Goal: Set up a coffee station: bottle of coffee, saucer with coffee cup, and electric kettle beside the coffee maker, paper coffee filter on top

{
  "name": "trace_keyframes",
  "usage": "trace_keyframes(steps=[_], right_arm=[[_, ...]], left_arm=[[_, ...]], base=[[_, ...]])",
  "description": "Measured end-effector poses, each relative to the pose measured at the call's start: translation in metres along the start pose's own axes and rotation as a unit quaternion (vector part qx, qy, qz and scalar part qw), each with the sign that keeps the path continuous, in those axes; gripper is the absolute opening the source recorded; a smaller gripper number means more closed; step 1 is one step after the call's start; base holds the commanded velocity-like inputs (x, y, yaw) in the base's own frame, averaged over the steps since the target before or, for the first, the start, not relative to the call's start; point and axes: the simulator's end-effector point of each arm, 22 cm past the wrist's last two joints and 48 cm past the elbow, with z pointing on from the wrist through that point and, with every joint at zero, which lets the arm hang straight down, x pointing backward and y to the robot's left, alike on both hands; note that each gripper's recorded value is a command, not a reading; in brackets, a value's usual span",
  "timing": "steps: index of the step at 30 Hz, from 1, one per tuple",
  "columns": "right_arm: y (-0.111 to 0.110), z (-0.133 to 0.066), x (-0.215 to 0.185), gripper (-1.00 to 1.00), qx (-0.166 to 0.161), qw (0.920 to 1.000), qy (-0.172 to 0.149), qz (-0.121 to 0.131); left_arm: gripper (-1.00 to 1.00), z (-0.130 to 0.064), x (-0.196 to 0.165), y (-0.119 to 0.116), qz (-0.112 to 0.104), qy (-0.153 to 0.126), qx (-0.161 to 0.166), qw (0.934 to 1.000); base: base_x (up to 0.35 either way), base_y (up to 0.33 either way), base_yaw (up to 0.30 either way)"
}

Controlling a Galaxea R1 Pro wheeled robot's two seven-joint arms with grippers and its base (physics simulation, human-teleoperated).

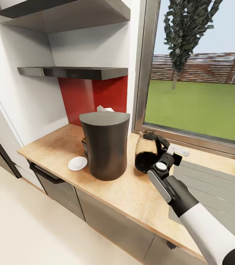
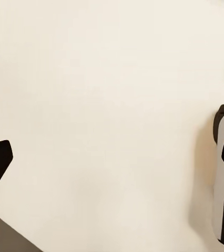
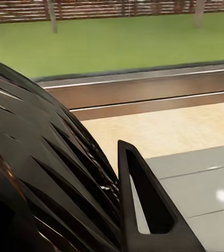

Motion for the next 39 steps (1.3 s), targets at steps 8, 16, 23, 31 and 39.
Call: trace_keyframes(steps=[8,16,23,31,39], right_arm=[[-0.002,0.003,0.007,-1.0,0.004,1.0,0.004,-0.004],[-0.002,0.003,0.01,-1.0,0.004,0.9999,0.006,-0.008],[0.009,-0.005,0.012,-1.0,-0.011,0.9997,-0.001,-0.021],[0.011,-0.006,0.013,-1.0,-0.014,0.9996,-0.001,-0.023],[0.01,-0.005,0.013,-1.0,-0.014,0.9996,0.0,-0.023]], left_arm=[[1.0,-0.001,0.006,-0.001,-0.001,0.006,0.0,1.0],[1.0,-0.001,0.006,-0.001,-0.002,0.007,-0.001,1.0],[1.0,-0.001,0.006,-0.001,-0.002,0.007,-0.001,1.0],[1.0,-0.001,0.006,-0.001,-0.001,0.007,-0.001,1.0],[1.0,-0.001,0.006,-0.001,-0.001,0.007,-0.001,1.0]], base=[[0.056,0.0,0.0],[0.135,0.0,0.0],[0.025,0.05,0.0],[0.037,0.083,0.0],[0.001,0.002,0.0]])
